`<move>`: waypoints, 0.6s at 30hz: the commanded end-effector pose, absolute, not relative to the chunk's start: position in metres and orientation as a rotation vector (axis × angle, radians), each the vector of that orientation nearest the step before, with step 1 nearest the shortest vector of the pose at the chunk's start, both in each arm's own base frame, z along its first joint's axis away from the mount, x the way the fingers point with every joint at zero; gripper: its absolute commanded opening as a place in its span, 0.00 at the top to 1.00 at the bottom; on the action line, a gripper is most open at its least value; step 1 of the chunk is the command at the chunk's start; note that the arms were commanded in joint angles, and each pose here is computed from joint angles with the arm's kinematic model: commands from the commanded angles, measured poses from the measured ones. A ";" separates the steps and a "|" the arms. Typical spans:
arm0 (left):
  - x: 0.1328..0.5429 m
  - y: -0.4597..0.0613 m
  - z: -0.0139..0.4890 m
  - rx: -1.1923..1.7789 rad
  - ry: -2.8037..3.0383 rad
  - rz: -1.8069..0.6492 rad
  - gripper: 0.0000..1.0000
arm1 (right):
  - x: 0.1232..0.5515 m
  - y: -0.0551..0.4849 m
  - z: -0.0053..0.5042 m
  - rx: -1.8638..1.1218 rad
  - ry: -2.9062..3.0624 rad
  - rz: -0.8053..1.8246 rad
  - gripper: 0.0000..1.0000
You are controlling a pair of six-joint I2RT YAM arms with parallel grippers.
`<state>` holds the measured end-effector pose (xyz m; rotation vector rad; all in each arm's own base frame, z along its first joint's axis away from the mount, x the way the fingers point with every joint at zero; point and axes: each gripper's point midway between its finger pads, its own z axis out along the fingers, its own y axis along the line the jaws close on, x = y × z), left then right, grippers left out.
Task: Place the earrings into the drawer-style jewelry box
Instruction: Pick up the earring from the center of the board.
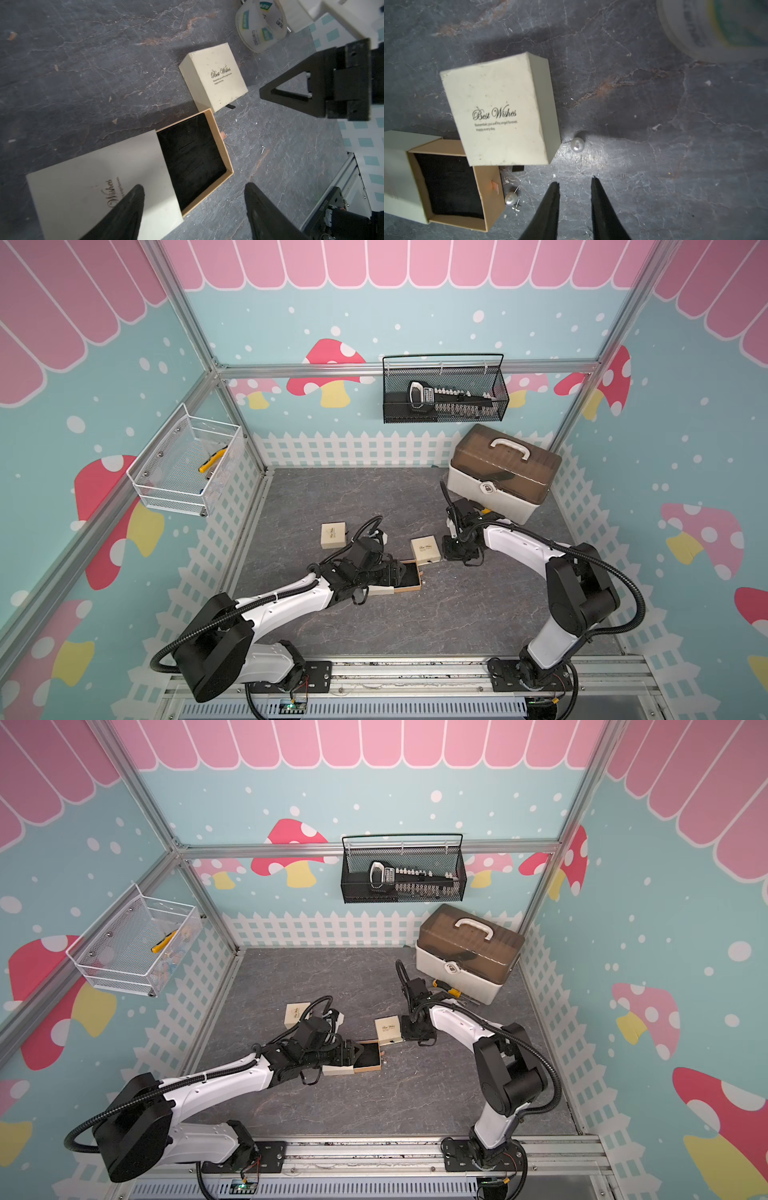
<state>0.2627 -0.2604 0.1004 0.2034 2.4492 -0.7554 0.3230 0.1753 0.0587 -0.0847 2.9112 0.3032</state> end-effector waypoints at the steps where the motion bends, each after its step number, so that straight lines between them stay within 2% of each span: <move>1: 0.276 -0.272 0.120 0.222 2.365 -0.778 0.24 | 0.329 0.171 0.055 -0.069 2.945 0.306 0.73; 18: 0.275 -0.281 0.115 0.299 2.373 -0.790 0.24 | 0.341 0.177 0.028 -0.056 3.044 0.293 0.71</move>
